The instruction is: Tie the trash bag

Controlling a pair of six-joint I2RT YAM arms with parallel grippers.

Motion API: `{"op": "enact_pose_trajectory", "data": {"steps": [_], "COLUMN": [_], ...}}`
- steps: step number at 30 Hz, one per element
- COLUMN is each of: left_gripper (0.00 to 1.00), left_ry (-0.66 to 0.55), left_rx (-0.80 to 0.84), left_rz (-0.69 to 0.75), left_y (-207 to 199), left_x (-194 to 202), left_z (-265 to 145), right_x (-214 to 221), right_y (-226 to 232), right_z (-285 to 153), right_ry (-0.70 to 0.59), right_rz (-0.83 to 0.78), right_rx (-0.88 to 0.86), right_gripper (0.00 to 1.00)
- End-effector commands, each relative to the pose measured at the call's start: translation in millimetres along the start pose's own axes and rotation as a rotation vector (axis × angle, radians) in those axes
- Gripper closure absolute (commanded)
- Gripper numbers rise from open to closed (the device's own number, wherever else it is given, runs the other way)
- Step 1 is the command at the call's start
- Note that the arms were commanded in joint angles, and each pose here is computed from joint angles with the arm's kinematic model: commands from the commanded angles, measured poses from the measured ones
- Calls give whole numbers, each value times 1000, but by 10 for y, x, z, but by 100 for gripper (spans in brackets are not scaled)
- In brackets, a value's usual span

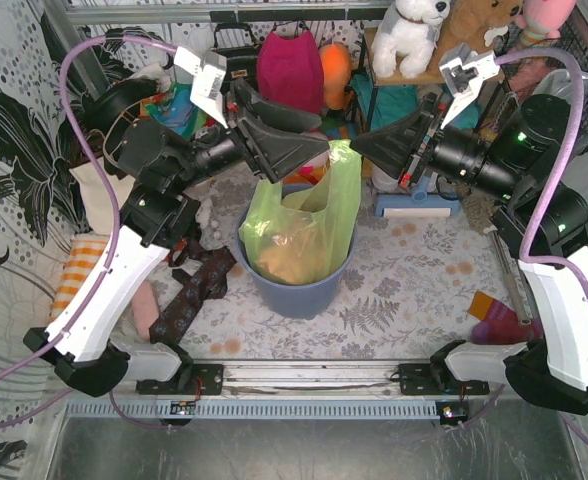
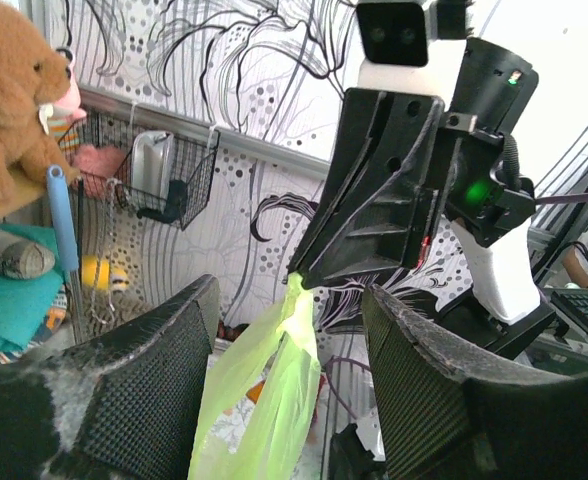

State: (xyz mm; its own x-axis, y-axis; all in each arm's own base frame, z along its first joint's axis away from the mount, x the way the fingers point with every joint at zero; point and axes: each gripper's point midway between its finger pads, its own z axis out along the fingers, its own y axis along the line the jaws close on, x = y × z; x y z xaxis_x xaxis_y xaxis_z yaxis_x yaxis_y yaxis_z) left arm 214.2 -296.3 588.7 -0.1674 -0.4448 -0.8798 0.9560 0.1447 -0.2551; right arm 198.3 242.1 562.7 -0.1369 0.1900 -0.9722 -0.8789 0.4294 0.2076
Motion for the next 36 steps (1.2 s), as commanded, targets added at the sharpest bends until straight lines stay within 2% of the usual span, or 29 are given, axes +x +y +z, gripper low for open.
{"op": "enact_pose_trajectory", "data": {"steps": [1,12,19,24,31,32,36], "left_gripper": [32,31,43,47,46,48,67], "left_ry": [20,24,63,69,73,74,60], "left_rx": [-41,74,56,51,60,64,70], "left_rz": [-71,-127,-142,-151,-161,-164,-166], "left_y": [123,9,103,145,164,162,150], "left_x": [74,154,297,335,357,361,329], "left_z": [55,112,123,141,169,172,180], "right_x": [-160,-144,-143,-153,-147,-145,-130], "right_y": [18,3,5,18,23,25,25], "right_z": [-4,5,13,2,-3,-6,-2], "right_ry": [-44,-40,-39,-42,-42,-42,-40], "right_rz": [-10,-3,-5,-4,-1,1,5], "right_rx": [7,12,7,5,4,4,1], "right_gripper": [100,100,100,100,100,100,100]}}
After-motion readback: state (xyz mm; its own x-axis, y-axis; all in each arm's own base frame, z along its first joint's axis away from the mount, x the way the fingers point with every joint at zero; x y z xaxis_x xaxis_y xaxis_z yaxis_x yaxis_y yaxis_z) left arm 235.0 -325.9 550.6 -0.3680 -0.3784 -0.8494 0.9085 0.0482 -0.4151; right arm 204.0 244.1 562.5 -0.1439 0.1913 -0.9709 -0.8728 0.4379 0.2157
